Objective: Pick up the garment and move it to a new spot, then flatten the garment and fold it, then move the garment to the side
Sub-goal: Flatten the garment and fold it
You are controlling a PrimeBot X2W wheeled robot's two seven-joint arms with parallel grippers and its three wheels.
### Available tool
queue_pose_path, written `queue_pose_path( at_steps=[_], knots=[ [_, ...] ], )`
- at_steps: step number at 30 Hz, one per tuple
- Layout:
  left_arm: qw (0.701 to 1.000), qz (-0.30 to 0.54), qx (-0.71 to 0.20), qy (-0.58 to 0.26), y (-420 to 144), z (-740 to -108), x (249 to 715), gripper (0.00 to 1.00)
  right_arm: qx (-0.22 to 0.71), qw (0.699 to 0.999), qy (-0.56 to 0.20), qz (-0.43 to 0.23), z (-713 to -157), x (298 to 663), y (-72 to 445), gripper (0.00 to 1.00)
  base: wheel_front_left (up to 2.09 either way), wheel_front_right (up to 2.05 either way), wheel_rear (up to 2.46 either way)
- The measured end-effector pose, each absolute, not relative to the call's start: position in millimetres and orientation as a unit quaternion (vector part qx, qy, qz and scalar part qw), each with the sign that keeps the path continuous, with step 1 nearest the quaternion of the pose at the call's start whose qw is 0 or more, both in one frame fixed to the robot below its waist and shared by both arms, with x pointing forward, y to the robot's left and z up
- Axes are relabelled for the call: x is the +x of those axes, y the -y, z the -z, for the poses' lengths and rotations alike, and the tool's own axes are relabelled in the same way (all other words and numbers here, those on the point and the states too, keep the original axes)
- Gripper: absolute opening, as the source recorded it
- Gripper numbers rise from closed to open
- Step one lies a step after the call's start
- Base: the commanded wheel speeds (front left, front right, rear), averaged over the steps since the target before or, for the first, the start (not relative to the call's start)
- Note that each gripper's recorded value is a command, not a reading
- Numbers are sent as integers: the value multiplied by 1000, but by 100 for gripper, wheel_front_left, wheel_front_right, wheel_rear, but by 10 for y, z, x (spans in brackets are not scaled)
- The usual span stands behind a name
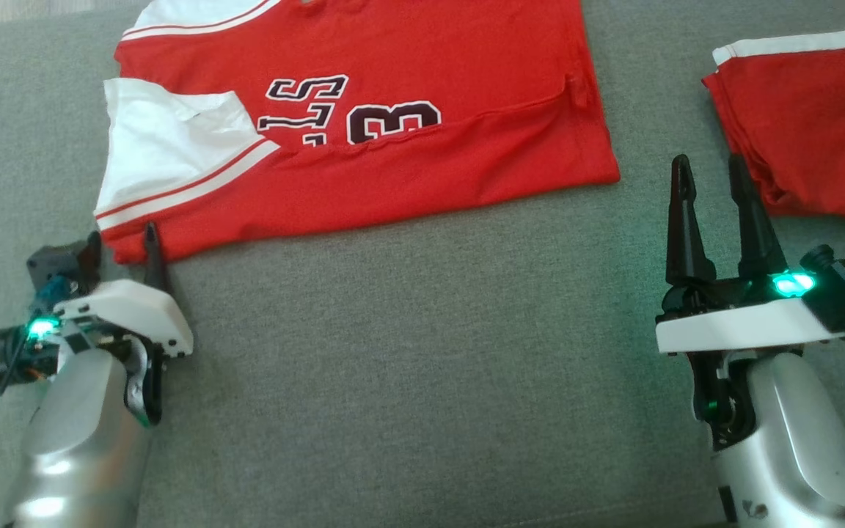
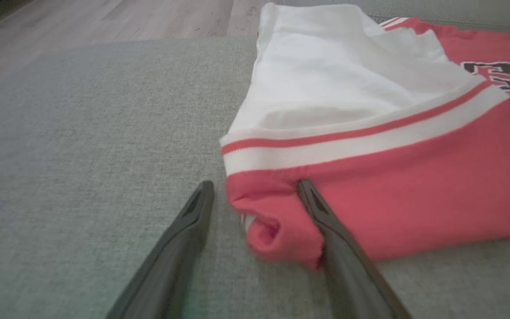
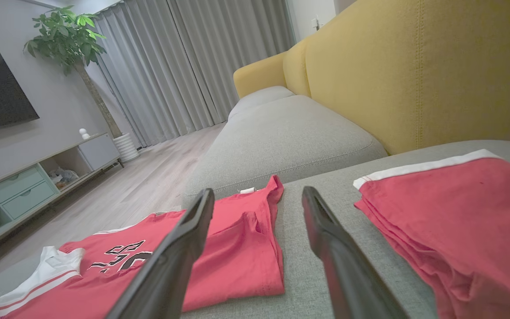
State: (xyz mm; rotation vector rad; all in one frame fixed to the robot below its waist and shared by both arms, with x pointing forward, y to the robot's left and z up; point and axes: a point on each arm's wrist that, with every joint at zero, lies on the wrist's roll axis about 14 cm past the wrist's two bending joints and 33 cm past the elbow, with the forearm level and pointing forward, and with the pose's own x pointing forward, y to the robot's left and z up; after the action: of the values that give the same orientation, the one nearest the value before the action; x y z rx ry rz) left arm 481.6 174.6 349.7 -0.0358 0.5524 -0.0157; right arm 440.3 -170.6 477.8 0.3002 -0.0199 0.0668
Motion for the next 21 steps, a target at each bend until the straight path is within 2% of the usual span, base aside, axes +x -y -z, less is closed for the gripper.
queue_pose_path(
  at_steps=[2, 3, 4, 9, 14, 21],
  knots=[
    [960, 7, -17, -280, -1751, -3489, 4818, 97, 150, 988, 10, -34, -4781, 4405, 1702, 100, 0, 0, 0],
    [959, 7, -17, -281, -1752, -3494, 4816, 45, 150, 988, 11, -35, -4788, 4405, 1695, 100, 0, 0, 0],
    [959, 9, -16, -281, -1743, -3509, 4818, 1, 150, 988, 11, -36, -4792, 4405, 1686, 100, 0, 0, 0],
    [970, 7, -20, -244, -1745, -3671, 4809, 0, 147, 988, -15, -42, -4650, 4363, 1618, 100, 0, 0, 0],
    [988, 2, -21, -150, -1799, -4092, 4926, 0, 134, 988, -57, -47, -4505, 4489, 1586, 100, 0, 0, 0],
    [996, 33, 6, -89, -1714, -4432, 5023, 0, 117, 977, -170, -50, -4141, 4720, 1551, 100, 0, 0, 0]
  ],
)
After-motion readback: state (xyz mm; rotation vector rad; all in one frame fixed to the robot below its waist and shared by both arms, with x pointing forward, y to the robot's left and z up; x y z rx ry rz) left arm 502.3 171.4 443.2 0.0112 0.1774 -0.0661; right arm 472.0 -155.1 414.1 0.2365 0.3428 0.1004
